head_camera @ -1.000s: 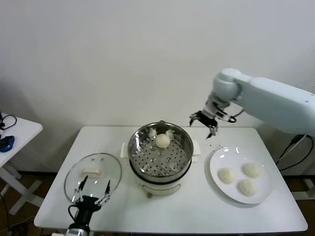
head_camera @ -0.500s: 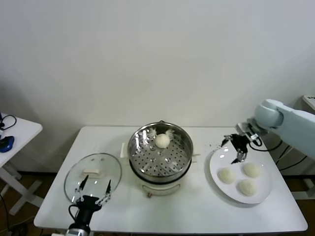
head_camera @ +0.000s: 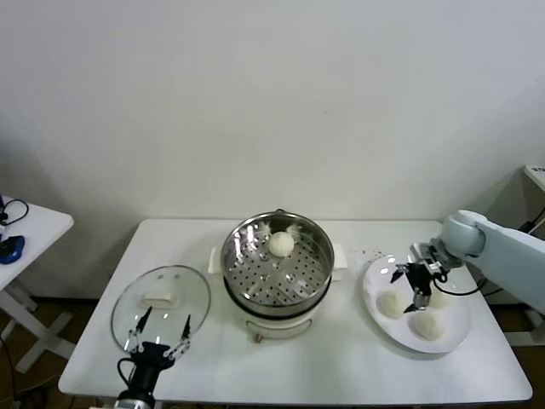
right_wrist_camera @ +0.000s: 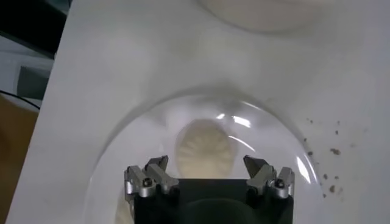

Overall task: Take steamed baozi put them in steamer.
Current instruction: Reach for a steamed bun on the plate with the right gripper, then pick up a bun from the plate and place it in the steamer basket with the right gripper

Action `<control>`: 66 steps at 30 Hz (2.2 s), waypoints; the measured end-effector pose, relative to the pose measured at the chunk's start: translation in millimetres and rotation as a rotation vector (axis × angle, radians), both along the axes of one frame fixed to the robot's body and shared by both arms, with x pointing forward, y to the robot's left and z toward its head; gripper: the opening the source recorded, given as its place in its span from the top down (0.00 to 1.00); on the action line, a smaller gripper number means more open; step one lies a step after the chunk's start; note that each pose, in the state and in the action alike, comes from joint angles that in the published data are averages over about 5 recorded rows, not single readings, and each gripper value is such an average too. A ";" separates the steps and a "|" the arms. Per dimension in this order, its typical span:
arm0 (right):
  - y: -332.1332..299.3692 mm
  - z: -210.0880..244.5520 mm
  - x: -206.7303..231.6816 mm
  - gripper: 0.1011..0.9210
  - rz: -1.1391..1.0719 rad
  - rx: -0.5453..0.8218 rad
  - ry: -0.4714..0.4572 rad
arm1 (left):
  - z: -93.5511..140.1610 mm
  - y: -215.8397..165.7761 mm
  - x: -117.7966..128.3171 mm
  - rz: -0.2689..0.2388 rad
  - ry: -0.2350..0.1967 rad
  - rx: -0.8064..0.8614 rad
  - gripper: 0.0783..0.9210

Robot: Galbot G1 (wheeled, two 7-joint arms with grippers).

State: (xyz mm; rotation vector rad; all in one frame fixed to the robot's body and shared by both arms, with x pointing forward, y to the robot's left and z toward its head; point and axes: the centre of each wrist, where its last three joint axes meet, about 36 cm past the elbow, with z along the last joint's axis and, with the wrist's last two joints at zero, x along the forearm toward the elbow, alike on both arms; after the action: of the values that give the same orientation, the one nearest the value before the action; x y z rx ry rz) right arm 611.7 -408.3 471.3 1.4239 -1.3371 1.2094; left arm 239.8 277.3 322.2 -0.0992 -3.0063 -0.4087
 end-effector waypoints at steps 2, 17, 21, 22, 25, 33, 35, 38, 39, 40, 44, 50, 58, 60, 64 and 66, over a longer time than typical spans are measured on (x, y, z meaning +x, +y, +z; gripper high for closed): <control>0.9 -5.1 1.1 0.12 -0.003 -0.002 0.004 | -0.6 0.3 -0.1 0.001 0.001 0.000 0.12; 5.7 -27.1 9.5 0.12 -0.019 -0.010 0.021 | -2.0 2.5 -2.0 0.007 0.003 0.001 0.12; 5.1 -29.4 10.5 0.13 -0.023 -0.009 0.024 | -3.3 2.4 -2.9 0.008 0.005 0.000 0.12; 4.7 -29.8 10.5 0.13 -0.023 -0.009 0.025 | -3.4 2.3 -3.0 0.008 0.005 -0.001 0.12; 3.9 -30.5 10.7 0.17 -0.024 -0.009 0.028 | -3.4 1.9 -3.0 0.008 0.005 -0.002 0.12; 4.8 -29.5 11.6 0.25 -0.026 0.002 0.033 | -4.9 -1.0 -4.5 0.010 0.007 -0.010 0.12; 4.6 -28.3 12.0 0.25 -0.027 0.004 0.032 | -4.4 -2.1 -5.1 0.012 0.005 -0.014 0.12; 4.1 -25.0 12.4 0.25 -0.029 0.009 0.027 | -2.8 -3.0 -4.9 0.013 0.001 -0.018 0.12; 3.9 -23.5 12.6 0.25 -0.031 0.011 0.025 | -2.3 -3.0 -4.7 0.014 -0.001 -0.018 0.12; 3.7 -21.6 12.8 0.25 -0.033 0.013 0.022 | -2.0 -2.9 -4.5 0.014 -0.002 -0.019 0.12; 2.0 -8.6 15.1 0.25 -0.050 0.030 0.009 | -1.6 -2.6 -4.9 0.016 -0.003 -0.022 0.12; -4.0 33.1 26.0 0.25 -0.088 0.069 -0.022 | -1.2 -2.4 -6.4 0.018 -0.005 -0.024 0.12; 10.9 120.5 49.0 0.25 -0.105 0.160 -0.081 | 2.3 -5.6 -0.4 0.005 -0.017 -0.029 0.12; 19.4 141.5 53.4 0.25 -0.105 0.185 -0.093 | 4.0 -7.4 1.5 0.001 -0.020 -0.029 0.12; 44.9 173.3 59.2 0.25 -0.092 0.230 -0.103 | 6.9 -10.4 3.4 -0.007 -0.023 -0.026 0.12; 61.1 184.0 61.4 0.25 -0.080 0.249 -0.102 | 7.6 -11.0 2.9 -0.011 -0.022 -0.025 0.12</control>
State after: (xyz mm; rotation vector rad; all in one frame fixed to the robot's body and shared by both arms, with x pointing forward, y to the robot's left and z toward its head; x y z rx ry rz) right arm 673.0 -347.2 655.3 1.4799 -1.6457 1.1047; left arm 242.7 266.3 329.7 -0.1148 -3.0341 -0.3756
